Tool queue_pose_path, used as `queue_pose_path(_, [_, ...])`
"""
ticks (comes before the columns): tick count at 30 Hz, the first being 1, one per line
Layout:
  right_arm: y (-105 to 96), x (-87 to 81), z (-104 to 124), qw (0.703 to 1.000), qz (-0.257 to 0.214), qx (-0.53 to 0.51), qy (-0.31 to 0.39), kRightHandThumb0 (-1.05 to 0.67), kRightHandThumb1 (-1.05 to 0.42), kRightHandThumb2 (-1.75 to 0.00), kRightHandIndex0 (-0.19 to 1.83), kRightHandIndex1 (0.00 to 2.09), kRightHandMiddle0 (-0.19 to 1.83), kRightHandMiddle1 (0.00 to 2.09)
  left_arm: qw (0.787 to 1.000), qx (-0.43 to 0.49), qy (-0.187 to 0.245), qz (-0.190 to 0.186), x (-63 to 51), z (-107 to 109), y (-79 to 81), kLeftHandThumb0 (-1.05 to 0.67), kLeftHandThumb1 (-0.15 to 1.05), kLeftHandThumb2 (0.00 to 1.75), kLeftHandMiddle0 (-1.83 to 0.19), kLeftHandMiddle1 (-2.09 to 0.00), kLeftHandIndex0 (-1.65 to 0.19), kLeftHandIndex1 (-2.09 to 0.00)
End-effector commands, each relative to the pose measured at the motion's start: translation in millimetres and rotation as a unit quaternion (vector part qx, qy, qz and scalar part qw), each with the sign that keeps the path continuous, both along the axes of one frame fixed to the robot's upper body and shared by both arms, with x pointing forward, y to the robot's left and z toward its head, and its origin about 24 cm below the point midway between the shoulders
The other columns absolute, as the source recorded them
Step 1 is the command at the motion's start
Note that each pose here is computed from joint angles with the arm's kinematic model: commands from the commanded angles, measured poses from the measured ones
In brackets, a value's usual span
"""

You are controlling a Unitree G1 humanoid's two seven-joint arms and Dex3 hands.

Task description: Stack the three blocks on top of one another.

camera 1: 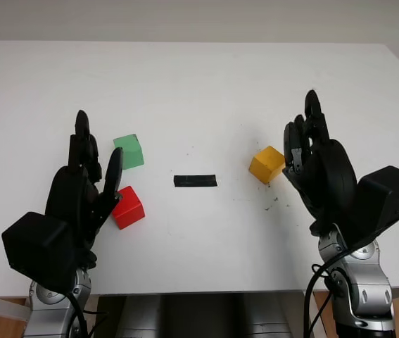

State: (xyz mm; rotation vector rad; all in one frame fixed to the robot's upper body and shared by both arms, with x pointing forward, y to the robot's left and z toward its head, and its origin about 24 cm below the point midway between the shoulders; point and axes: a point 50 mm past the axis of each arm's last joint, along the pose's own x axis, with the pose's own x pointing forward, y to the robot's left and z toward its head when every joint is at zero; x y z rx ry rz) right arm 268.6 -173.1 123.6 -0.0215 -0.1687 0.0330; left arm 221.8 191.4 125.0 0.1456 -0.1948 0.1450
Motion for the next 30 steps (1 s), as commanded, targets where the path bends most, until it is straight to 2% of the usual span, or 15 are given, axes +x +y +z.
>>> queue_pose_path(1, [-0.5, 1.9, 5.9, 1.0, -0.001, -0.005, -0.014, -0.63, -1.05, -0.62, -0.19, 0.0, -0.19, 0.0, 1.0, 0.002, -0.014, 0.004, -2.5, 3.6, -0.7, -0.71, 1.05, 0.49, 0.17, -0.06, 0.16, -0.06])
queue_pose_path(8, [0.6, 4.1, 5.8, 1.0, 0.006, -0.007, -0.01, -0.61, -1.05, -0.63, -0.19, 0.0, -0.19, 0.02, 0.999, 0.027, -0.02, 0.014, -7.8, 7.8, 3.4, -0.68, 1.05, 0.44, 0.13, -0.07, 0.12, -0.07])
queue_pose_path(10, [1.1, 4.0, 5.6, 1.0, 0.007, -0.007, -0.01, -0.6, -1.05, -0.63, -0.19, 0.0, -0.19, 0.02, 0.998, 0.061, -0.018, 0.021, -9.5, 11.2, 6.0, -0.66, 1.05, 0.43, 0.09, -0.08, 0.08, -0.09])
queue_pose_path(14, [1.8, 4.4, 6.2, 1.0, 0.011, -0.009, -0.012, -0.61, -1.05, -0.64, -0.19, 0.0, -0.19, 0.01, 0.979, 0.183, 0.013, 0.089, -16.9, 17.3, 14.1, -0.67, 1.05, 0.33, -0.17, -0.09, -0.17, -0.15])
queue_pose_path(15, [1.7, 4.4, 6.4, 1.0, 0.012, -0.011, -0.012, -0.62, -1.05, -0.64, -0.19, 0.0, -0.19, 0.0, 0.974, 0.204, 0.019, 0.098, -18.8, 18.2, 14.7, -0.68, 1.05, 0.29, -0.24, -0.09, -0.24, -0.17])
queue_pose_path(18, [1.6, 3.9, 7.3, 1.0, 0.012, -0.014, -0.012, -0.62, -1.05, -0.64, -0.19, 0.0, -0.19, 0.01, 0.951, 0.286, 0.04, 0.111, -28.6, 20.0, 14.0, -0.69, 1.05, 0.2, -0.29, -0.08, -0.32, -0.17])
queue_pose_path(23, [1.5, 3.1, 7.7, 1.0, 0.014, -0.013, -0.011, -0.61, -1.05, -0.64, -0.19, 0.0, -0.19, 0.0, 0.907, 0.398, 0.089, 0.109, -43.8, 21.6, 8.8, -0.77, 1.04, 0.11, -0.14, -0.02, -0.3, -0.12])
queue_pose_path(26, [2.5, 3.7, 8.7, 1.0, 0.015, -0.015, -0.013, -0.6, -1.05, -0.65, -0.19, 0.0, -0.19, 0.0, 0.893, 0.424, 0.112, 0.101, -48.2, 21.1, 3.7, -0.74, 1.02, 0.07, -0.08, -0.02, -0.29, -0.09])
queue_pose_path(30, [3.4, 4.2, 9.5, 1.0, 0.016, -0.014, -0.014, -0.6, -1.05, -0.66, -0.19, 0.0, -0.19, 0.0, 0.885, 0.435, 0.138, 0.089, -48.1, 18.4, -0.5, -0.73, 1.0, 0.05, -0.04, -0.03, -0.27, -0.08])
